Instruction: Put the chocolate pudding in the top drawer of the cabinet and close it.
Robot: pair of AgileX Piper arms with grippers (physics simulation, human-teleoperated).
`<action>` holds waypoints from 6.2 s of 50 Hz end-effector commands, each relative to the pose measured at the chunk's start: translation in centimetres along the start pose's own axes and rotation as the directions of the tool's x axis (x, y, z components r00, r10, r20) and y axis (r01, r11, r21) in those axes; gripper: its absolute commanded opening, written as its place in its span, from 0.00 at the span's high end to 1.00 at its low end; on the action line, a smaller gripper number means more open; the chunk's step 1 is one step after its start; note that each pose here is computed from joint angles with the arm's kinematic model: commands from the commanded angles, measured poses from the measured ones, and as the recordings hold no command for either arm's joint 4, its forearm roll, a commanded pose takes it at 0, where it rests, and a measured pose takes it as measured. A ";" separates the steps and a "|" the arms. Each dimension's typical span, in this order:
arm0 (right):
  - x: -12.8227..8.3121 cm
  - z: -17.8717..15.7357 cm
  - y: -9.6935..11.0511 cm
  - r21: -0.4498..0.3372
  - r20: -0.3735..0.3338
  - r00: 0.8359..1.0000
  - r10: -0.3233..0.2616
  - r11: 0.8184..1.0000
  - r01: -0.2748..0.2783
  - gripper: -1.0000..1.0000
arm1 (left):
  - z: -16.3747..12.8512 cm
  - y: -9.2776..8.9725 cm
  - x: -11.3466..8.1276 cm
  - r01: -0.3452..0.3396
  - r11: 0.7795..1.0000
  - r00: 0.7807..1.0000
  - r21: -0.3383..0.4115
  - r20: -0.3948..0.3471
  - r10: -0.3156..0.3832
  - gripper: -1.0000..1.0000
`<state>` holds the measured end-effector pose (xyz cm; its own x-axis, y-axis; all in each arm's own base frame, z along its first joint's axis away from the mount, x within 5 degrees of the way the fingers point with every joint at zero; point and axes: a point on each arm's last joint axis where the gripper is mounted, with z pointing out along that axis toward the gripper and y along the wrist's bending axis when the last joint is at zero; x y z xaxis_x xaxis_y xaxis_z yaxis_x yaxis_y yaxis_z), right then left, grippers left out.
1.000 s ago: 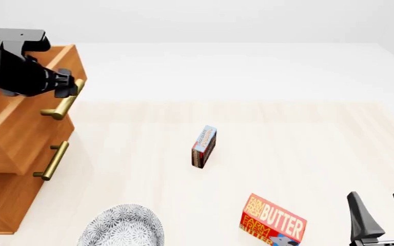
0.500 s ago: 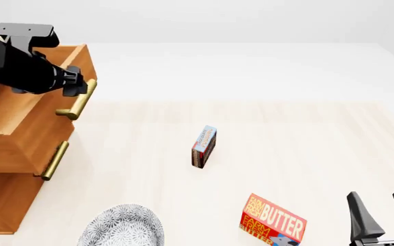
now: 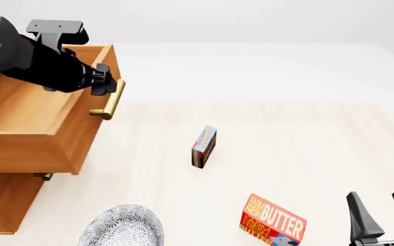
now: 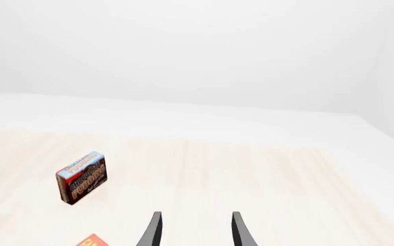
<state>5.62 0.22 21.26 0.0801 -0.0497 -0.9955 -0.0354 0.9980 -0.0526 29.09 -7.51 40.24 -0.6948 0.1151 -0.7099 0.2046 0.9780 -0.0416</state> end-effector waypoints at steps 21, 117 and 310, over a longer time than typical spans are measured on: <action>0.0 0.0 0.0 -0.002 0.001 1.000 0.002 1.000 -0.002 0.00 | -0.5 -4.3 -0.5 -0.039 0.993 0.999 0.108 0.029 0.036 0.00; -0.1 0.0 0.0 -0.004 0.010 1.000 0.006 1.000 -0.006 0.00 | -4.2 -8.9 -0.2 -0.117 0.963 0.989 0.242 0.114 0.092 0.00; 0.0 0.0 0.0 -0.008 -0.002 1.000 0.007 1.000 -0.007 0.00 | 15.1 -15.5 7.3 -0.115 0.945 0.993 0.307 0.049 0.105 0.00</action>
<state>5.62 0.26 21.25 0.0795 -0.0445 -0.9958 -0.0431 0.9979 -0.0480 30.96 -24.07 26.15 -0.6234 0.2084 -0.7536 0.4897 0.8555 -0.1684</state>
